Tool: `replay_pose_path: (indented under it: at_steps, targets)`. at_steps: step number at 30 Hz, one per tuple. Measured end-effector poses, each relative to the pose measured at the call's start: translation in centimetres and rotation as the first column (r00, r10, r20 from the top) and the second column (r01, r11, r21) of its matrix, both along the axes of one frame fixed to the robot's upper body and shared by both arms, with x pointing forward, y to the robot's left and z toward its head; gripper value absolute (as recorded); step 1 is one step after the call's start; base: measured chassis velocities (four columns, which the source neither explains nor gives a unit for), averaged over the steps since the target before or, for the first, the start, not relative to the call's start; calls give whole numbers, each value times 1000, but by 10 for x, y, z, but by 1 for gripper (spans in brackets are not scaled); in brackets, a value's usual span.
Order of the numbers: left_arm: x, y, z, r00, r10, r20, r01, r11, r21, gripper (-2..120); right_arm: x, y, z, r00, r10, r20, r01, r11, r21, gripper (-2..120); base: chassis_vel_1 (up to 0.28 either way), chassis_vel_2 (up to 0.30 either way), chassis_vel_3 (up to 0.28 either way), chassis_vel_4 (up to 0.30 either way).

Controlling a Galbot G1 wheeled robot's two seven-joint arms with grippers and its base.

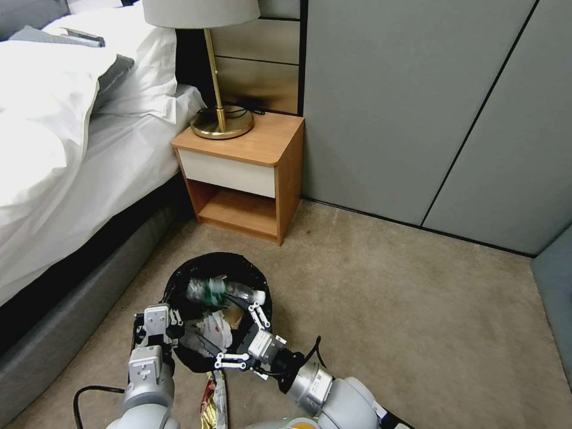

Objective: Pick up the trash bin, then pick up the garbage from the floor and place it into the trash bin.

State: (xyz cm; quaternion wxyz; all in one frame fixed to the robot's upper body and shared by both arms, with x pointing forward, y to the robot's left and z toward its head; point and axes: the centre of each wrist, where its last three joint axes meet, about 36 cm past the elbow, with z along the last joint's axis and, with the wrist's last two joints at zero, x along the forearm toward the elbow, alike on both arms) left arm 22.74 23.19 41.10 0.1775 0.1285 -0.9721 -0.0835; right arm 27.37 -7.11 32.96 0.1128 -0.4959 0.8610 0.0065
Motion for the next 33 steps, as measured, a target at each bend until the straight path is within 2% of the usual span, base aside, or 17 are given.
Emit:
replay_pose_path:
  at_steps: [9,20,22,26,29,30,33]
  targets:
    - [0,1,0,1000,-1,-2,1,1000,2,0,2,1,17,1000,-7,18,7,999,32,100,0,0,0,0]
    - [0,1,-3,1000,-3,-11,3,1000,4,0,10,-5,77,994,-58,89,47,992,119,100,0,0,0,0]
    - [0,3,-4,1000,-1,-14,1,1000,10,0,14,-10,98,988,-106,111,88,984,153,100,0,0,0,0]
    - [0,5,-5,1000,2,-18,-2,1000,15,0,19,-18,116,975,-188,118,163,968,189,100,0,0,0,0]
    - [0,6,-6,1000,3,-21,-3,1000,14,0,20,-33,126,928,-365,77,338,911,237,100,0,0,0,0]
    - [0,6,-6,1000,3,-21,-3,1000,14,0,20,-33,126,928,-365,77,338,911,237,100,0,0,0,0]
    - [0,7,-7,1000,3,-21,-3,1000,9,0,17,-50,116,876,-480,48,458,859,231,100,0,0,0,0]
